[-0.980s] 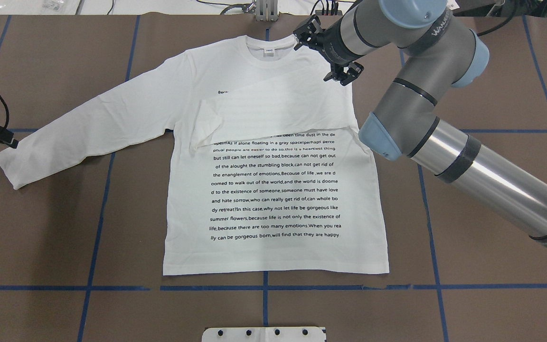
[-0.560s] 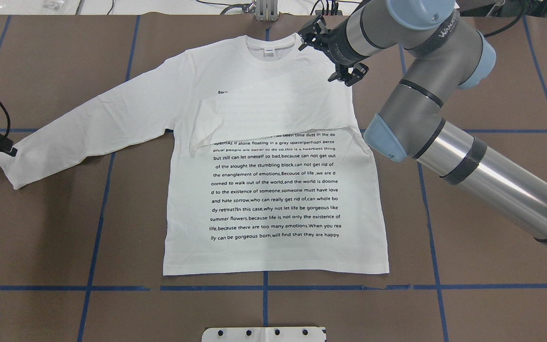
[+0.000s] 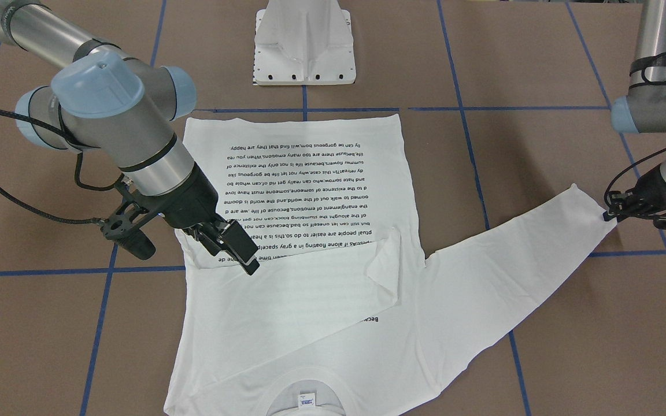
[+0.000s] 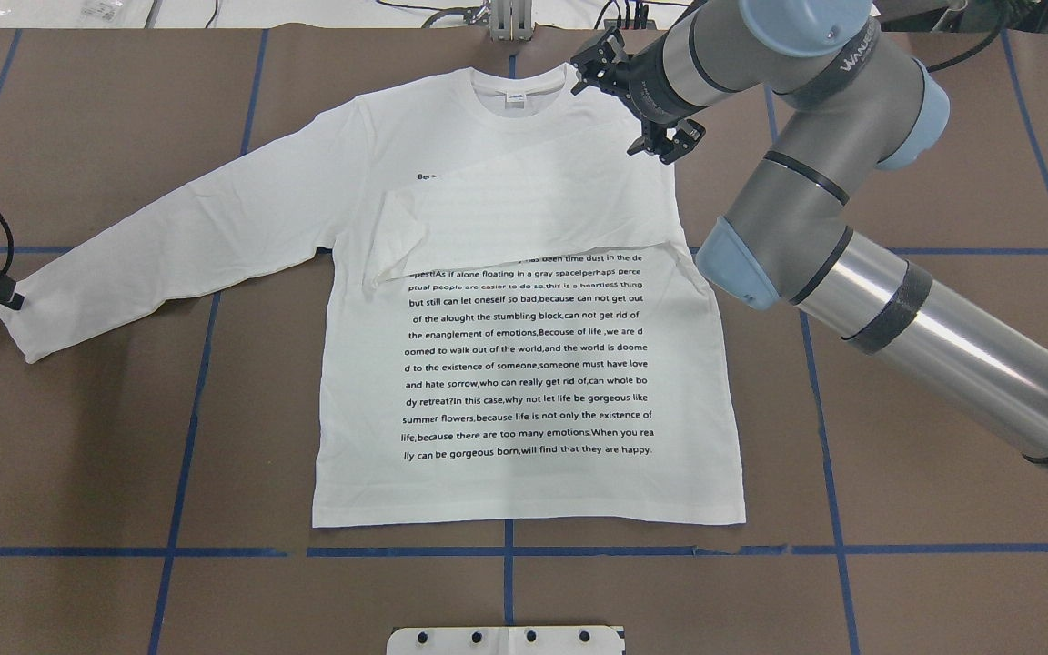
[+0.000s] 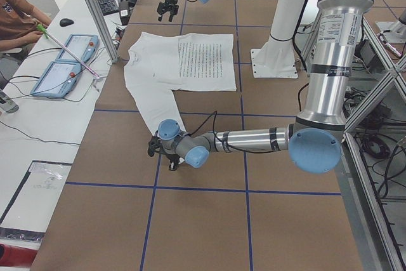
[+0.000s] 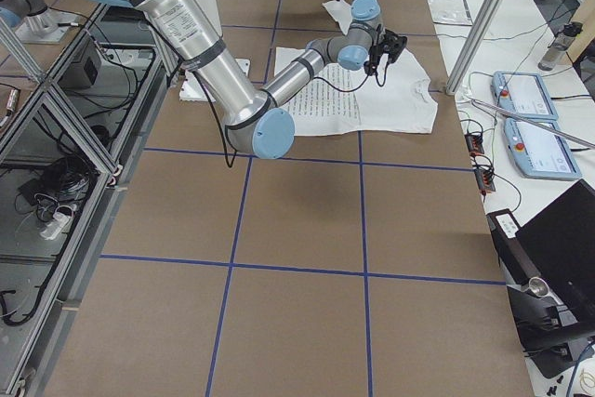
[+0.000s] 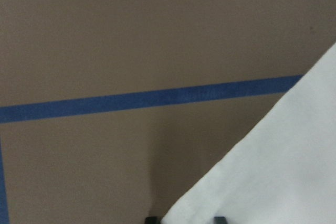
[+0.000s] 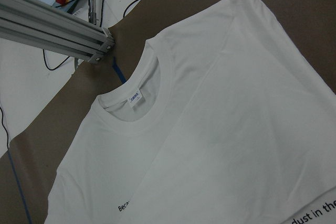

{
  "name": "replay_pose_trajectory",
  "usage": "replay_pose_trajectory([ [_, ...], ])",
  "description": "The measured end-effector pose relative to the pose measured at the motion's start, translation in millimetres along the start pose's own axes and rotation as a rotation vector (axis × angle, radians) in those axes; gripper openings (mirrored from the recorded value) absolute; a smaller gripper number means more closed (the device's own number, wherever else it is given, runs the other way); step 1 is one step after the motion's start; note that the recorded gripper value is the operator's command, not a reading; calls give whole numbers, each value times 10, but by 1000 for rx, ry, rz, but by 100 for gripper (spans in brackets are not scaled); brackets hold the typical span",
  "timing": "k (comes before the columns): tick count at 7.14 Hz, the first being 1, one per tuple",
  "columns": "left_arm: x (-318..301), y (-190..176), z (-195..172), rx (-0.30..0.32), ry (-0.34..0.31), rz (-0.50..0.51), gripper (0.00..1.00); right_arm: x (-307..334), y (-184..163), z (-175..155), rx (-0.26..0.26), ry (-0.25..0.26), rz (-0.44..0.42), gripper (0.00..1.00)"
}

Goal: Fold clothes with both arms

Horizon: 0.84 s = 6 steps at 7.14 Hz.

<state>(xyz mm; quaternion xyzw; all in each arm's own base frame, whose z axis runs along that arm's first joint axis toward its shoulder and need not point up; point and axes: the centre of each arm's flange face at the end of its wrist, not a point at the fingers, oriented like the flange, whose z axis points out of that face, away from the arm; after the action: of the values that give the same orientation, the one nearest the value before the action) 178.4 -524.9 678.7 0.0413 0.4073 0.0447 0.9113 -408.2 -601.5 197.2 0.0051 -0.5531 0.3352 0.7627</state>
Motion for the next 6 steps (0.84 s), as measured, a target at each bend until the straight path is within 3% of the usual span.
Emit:
replay_pose_trajectory([
  [3, 405, -94, -314, 41, 66, 57, 0, 47, -29, 4, 1, 3, -1, 100],
  [4, 671, -117, -509, 47, 131, 73, 0, 142, -90, 0, 4, 10, -2, 100],
  [6, 1474, -230, -1070, 87, 263, 10, 0, 509, -364, -61, 28, 37, -59, 100],
])
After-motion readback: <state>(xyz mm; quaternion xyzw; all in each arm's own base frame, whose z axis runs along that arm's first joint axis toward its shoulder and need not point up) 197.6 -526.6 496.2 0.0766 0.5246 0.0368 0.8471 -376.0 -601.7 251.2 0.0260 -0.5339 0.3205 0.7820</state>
